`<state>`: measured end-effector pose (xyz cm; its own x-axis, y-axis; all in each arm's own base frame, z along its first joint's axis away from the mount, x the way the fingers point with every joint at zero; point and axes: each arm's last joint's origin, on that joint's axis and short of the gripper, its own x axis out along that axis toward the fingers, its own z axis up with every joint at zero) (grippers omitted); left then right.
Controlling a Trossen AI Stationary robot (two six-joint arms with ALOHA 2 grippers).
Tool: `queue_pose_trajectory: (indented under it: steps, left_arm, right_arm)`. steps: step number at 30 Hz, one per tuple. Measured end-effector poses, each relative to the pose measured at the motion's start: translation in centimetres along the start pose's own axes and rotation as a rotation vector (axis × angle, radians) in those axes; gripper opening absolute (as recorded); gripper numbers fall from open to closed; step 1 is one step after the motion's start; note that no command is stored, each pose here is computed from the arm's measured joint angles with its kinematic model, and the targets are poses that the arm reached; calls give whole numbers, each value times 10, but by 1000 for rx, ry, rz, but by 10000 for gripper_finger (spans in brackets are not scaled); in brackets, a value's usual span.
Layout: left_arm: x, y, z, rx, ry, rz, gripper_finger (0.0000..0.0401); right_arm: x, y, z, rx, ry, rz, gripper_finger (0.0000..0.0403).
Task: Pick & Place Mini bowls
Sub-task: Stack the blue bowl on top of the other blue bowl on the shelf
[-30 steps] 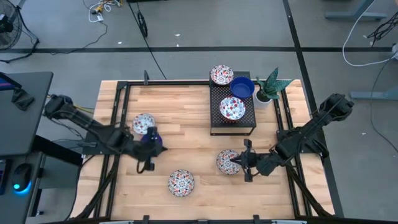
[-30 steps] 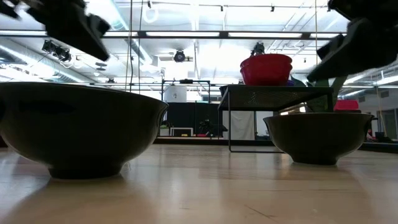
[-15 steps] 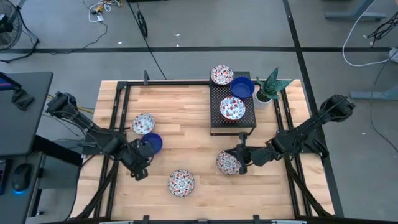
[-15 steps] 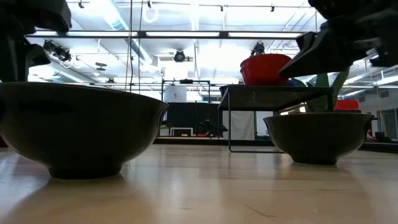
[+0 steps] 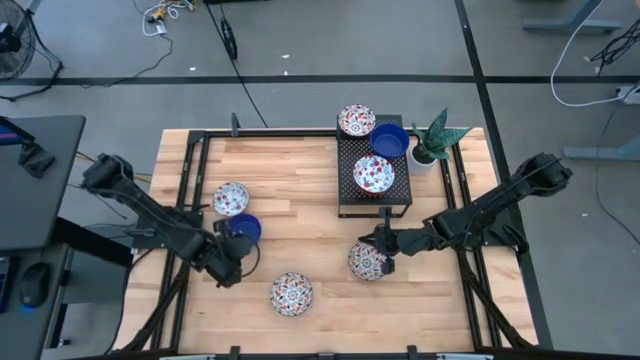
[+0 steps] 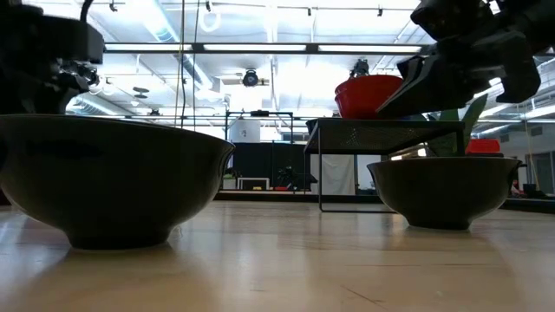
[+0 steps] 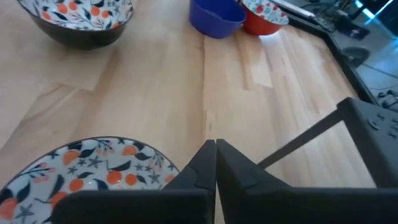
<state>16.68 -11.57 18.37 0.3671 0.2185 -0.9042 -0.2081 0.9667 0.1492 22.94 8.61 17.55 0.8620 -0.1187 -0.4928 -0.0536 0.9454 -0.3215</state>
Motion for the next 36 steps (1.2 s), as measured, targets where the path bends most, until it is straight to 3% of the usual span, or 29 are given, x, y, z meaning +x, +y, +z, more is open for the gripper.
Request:
queue_pose_trajectory:
  steps: [9, 17, 25, 36]
  left_arm:
    - [18, 1, 4, -36, 55, 75, 121]
    - [28, 5, 16, -8, 55, 49, 91]
    - [32, 8, 24, 34, 40, 15, 10]
    - [25, 0, 42, 162, -96, -29, 7]
  right_arm:
    - [0, 1, 0, 84, -1, 20, 11]
    - [0, 1, -1, 126, 7, 21, 11]
    - [0, 1, -1, 131, 13, 21, 11]
    - [0, 1, -1, 132, 13, 21, 11]
